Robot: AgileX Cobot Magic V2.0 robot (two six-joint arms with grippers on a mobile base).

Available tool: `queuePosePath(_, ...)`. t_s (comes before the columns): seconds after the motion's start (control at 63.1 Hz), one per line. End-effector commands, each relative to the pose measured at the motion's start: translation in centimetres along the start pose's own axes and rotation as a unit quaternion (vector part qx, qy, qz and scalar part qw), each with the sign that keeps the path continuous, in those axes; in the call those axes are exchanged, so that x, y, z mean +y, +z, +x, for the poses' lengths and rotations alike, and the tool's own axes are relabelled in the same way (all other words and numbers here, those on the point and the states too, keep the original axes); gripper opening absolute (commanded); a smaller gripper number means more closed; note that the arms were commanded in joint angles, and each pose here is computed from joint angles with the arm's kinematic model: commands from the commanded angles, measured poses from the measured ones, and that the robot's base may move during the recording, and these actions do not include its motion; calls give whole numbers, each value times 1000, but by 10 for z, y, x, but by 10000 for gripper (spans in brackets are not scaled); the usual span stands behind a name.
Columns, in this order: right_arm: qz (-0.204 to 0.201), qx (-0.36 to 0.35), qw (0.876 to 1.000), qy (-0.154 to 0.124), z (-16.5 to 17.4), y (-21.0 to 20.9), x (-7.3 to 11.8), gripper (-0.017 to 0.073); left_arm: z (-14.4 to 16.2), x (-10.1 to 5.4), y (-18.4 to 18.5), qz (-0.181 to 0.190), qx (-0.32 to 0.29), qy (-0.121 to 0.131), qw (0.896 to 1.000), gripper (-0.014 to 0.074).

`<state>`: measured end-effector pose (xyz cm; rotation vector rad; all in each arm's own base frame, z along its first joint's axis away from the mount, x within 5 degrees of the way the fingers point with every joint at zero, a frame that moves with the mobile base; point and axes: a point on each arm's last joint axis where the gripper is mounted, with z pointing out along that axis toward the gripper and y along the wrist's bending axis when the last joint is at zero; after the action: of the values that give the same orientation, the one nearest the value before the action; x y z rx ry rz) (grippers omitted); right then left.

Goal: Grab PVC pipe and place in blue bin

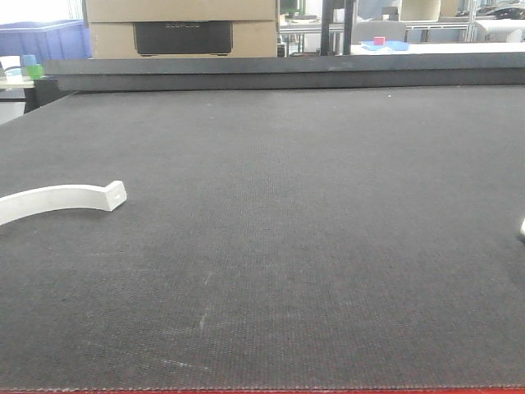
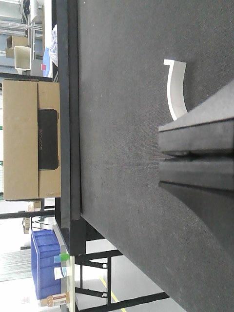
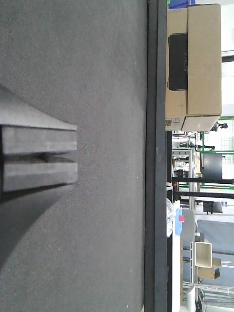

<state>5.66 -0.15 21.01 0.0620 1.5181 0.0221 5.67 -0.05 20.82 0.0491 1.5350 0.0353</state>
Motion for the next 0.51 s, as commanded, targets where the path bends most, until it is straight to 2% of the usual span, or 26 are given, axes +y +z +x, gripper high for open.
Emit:
queuePosePath(0.0, -1, -11, 1000, 0, -2, 0, 0, -168, -2, 0, 0, 3, -9, 1, 1000, -111)
queuePosePath(0.222, -1, -14, 1000, 0, -2, 0, 0, -168, -4, 0, 0, 3, -21, 1, 1000, -111)
queuePosePath(0.285, -2, -43, 999, 0, -8, -1, 0, -168, -8, 0, -1, 3, -42, 0, 999, -111)
queuePosePath(0.349, -4, -89, 996, 6, -16, -2, 0, -168, -11, 0, -1, 3, -53, -20, 998, -111)
queuePosePath(0.412, -5, -114, 993, 6, -35, -5, 2, -168, -26, 1, -4, 4, -57, -36, 998, -111)
queuePosePath(0.491, -7, -120, 993, 6, -65, -12, 3, -168, -59, 3, -12, 4, -73, -36, 997, -111)
